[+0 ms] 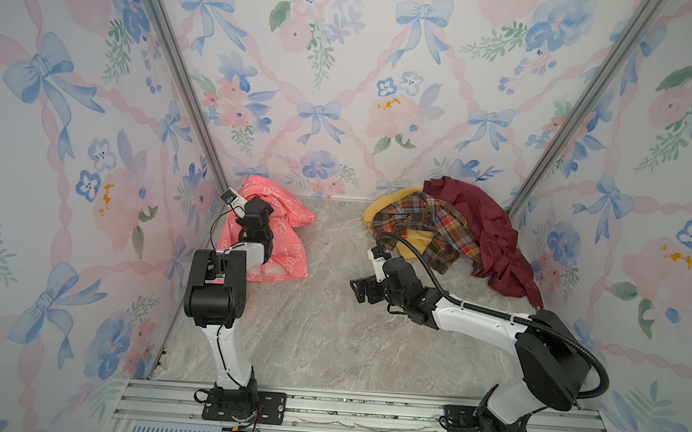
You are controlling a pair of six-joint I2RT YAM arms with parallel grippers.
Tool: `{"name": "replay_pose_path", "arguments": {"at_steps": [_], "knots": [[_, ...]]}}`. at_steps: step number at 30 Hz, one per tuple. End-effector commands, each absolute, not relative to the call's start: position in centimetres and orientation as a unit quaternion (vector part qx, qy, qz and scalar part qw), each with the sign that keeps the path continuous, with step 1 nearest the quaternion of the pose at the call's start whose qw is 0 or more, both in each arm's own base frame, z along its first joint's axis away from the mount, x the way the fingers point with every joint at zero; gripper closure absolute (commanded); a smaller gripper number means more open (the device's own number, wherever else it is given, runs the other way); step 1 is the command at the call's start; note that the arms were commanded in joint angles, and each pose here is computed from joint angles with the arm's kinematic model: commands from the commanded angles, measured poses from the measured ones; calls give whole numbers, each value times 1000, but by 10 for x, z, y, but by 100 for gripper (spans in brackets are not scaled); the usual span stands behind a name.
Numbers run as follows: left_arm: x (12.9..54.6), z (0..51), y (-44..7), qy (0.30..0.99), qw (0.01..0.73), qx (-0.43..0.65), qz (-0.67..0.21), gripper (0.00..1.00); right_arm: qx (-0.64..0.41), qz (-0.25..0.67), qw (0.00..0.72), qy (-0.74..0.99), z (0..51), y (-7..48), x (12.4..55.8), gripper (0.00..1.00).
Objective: Pick out a specific cloth from the pile
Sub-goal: 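Carry the pink jacket toward the near corner with the left gripper, then lower the pink jacket to the floor and open the left gripper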
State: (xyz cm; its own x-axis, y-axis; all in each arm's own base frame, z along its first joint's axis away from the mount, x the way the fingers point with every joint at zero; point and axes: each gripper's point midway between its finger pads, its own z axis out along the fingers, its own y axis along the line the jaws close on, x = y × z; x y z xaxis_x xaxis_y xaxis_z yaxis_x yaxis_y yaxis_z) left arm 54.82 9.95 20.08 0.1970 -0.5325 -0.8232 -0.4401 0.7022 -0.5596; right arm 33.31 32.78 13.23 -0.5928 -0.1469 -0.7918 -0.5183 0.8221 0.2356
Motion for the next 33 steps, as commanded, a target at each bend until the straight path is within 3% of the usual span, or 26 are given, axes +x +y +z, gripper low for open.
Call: {"name": "replay_pose_path", "arguments": {"at_steps": [1,9,33], "knots": [[552,200,99,628,672,-388,-63,100,-188,264,429,843,154,344,352,3],[570,165,95,738,579,-346,-13,100,-181,275,412,850,141,352,356,3],[598,63,101,873,402,-278,12,100,-166,281,406,853,131,330,352,3]]}}
